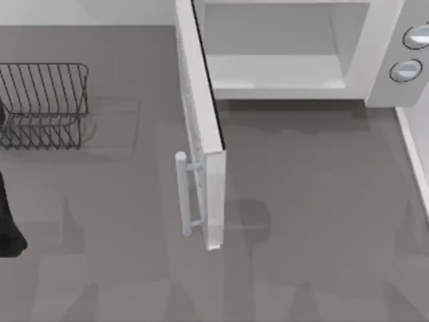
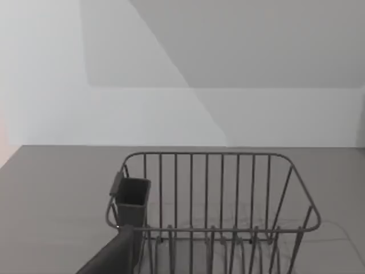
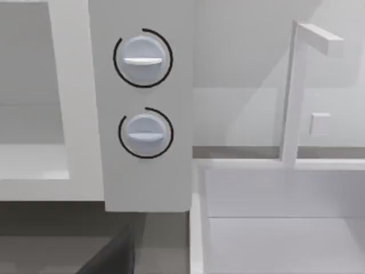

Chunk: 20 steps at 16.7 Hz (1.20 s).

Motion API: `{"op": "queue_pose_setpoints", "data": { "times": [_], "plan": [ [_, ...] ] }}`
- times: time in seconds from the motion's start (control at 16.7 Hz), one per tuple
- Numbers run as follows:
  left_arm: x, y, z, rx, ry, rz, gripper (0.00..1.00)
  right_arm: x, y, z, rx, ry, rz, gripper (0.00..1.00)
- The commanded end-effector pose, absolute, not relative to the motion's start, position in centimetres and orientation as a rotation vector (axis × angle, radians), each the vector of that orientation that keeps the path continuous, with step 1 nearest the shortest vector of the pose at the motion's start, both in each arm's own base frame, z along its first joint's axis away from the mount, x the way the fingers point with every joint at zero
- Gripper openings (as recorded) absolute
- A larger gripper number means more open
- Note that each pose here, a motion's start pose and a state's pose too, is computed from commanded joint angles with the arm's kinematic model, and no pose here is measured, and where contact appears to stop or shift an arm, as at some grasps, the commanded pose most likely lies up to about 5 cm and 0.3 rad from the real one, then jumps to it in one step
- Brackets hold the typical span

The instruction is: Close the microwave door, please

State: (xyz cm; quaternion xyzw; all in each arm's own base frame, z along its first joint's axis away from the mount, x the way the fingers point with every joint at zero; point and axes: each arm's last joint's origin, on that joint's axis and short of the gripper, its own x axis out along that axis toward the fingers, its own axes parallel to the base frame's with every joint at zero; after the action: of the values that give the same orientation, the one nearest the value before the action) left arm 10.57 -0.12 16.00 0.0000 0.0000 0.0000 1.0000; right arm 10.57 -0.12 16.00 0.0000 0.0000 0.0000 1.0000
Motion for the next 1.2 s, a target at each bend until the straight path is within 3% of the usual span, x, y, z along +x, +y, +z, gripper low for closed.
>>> {"op": "queue_pose_setpoints", "data": {
  "times": [0.24,0.48,0.84,1.2],
  "plan": [
    [10.6,-0.2,16.2,0.011,0.025,-0.013,1.0,10.6,-0.1,16.0,0.0,0.0,0.0,1.0],
    [11.0,-0.7,17.9,0.075,0.157,-0.089,1.0,10.6,-0.1,16.0,0.0,0.0,0.0,1.0],
    [13.2,-2.2,23.1,0.249,0.451,-0.304,1.0,10.6,-0.1,16.0,0.0,0.0,0.0,1.0],
    [18.7,-5.1,29.1,0.448,0.74,-0.618,1.0,10.6,-0.1,16.0,0.0,0.0,0.0,1.0]
  ]
}}
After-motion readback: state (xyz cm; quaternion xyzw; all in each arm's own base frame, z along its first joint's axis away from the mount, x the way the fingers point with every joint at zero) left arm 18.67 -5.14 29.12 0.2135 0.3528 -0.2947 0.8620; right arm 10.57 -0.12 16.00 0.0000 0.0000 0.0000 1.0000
